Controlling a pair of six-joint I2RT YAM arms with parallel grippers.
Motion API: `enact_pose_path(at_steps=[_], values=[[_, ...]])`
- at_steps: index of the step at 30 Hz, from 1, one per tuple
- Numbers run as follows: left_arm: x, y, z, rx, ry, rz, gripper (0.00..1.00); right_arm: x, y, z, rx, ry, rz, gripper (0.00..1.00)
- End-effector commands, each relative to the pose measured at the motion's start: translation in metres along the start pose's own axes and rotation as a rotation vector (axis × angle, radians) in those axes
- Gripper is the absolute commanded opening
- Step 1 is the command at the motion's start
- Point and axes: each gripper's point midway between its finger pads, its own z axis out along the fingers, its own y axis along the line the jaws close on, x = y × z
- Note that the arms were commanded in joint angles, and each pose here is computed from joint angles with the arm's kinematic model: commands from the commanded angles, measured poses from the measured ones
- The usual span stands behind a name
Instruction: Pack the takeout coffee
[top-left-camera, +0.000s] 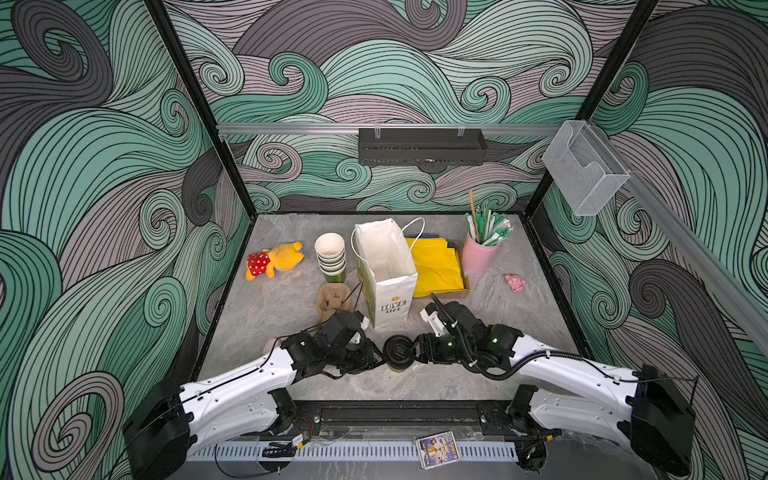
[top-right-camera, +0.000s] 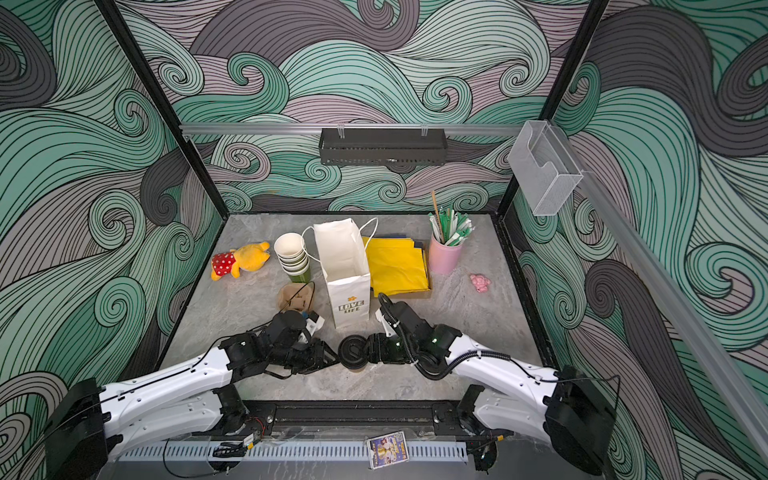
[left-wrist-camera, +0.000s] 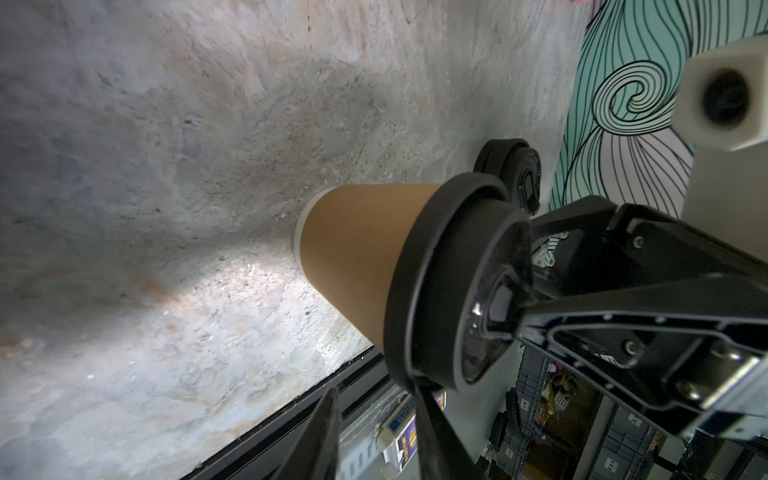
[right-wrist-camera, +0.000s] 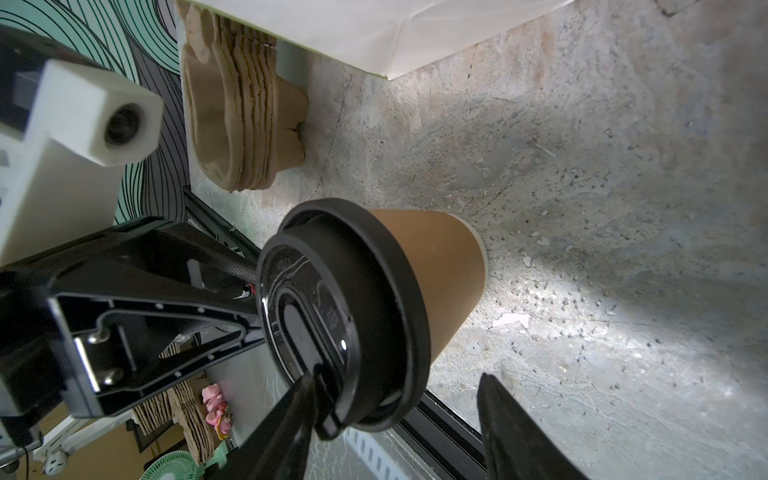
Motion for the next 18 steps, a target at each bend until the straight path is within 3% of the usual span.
enact_pose_path(at_steps=[1,10,18], values=[[-0.005,-0.015,-0.003,0.035,0.003,0.024,0.32,-0.009,0.010,-0.003,-0.023,-0.022,-0.010,0.63],[-0.005,0.001,0.002,-0.030,0.003,-0.004,0.31,-0.005,0.003,0.001,-0.002,-0.006,0.000,0.62],[0.002,0.027,0.009,-0.120,0.026,-0.045,0.23,-0.002,-0.005,0.004,0.027,0.006,0.013,0.61]])
